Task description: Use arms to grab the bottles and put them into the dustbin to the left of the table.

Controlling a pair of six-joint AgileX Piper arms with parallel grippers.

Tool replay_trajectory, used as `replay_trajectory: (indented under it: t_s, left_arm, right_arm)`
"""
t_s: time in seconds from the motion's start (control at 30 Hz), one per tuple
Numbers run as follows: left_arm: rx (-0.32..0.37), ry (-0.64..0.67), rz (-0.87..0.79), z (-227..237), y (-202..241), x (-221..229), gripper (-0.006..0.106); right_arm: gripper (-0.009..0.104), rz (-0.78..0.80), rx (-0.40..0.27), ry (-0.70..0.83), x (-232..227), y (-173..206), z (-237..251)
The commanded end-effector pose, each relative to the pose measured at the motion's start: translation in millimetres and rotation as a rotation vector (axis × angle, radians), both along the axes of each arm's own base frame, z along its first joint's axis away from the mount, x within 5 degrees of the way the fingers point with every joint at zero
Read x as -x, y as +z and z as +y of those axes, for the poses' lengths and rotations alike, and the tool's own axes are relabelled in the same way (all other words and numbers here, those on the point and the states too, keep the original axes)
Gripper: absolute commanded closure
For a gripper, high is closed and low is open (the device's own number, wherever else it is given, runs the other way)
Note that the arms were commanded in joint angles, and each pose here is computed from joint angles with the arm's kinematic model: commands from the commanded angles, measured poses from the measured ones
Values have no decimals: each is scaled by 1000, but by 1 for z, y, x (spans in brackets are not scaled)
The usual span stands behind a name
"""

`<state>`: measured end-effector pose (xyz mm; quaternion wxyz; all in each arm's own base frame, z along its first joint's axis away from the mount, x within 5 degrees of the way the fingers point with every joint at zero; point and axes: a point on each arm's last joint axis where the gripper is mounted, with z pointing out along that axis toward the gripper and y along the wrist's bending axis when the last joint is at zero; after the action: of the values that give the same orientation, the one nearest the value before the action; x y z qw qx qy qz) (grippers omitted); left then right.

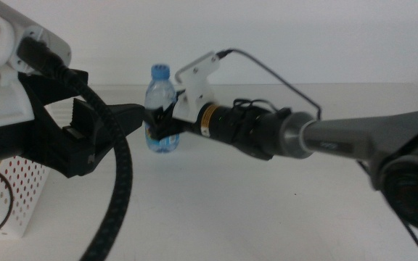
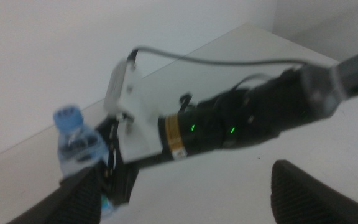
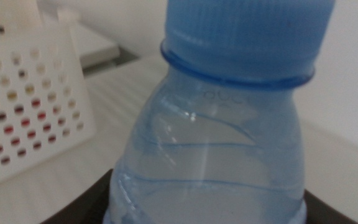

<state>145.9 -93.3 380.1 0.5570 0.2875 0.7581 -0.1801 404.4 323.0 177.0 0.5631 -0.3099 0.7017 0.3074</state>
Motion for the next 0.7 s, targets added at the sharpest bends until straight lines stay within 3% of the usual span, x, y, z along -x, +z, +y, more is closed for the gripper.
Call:
replay_trajectory:
  t_s: [0.0, 0.23, 0.37, 0.5, 0.67]
  left_arm:
    - [76, 27, -75, 1, 17, 0, 10]
    - [76, 27, -75, 1, 17, 0, 10]
    - [76, 27, -75, 1, 17, 0, 10]
    - [76, 27, -75, 1, 17, 0, 10]
    - [76, 27, -75, 1, 17, 0, 10]
  right_arm:
    - [95, -127, -139, 58, 2, 48, 10]
    - [95, -167, -58, 89, 4, 21, 22]
    - [89, -166, 5, 81, 7, 16, 25]
    - [70, -139, 43, 66, 9, 12, 25]
    - [31, -115, 62, 67, 16, 9, 20]
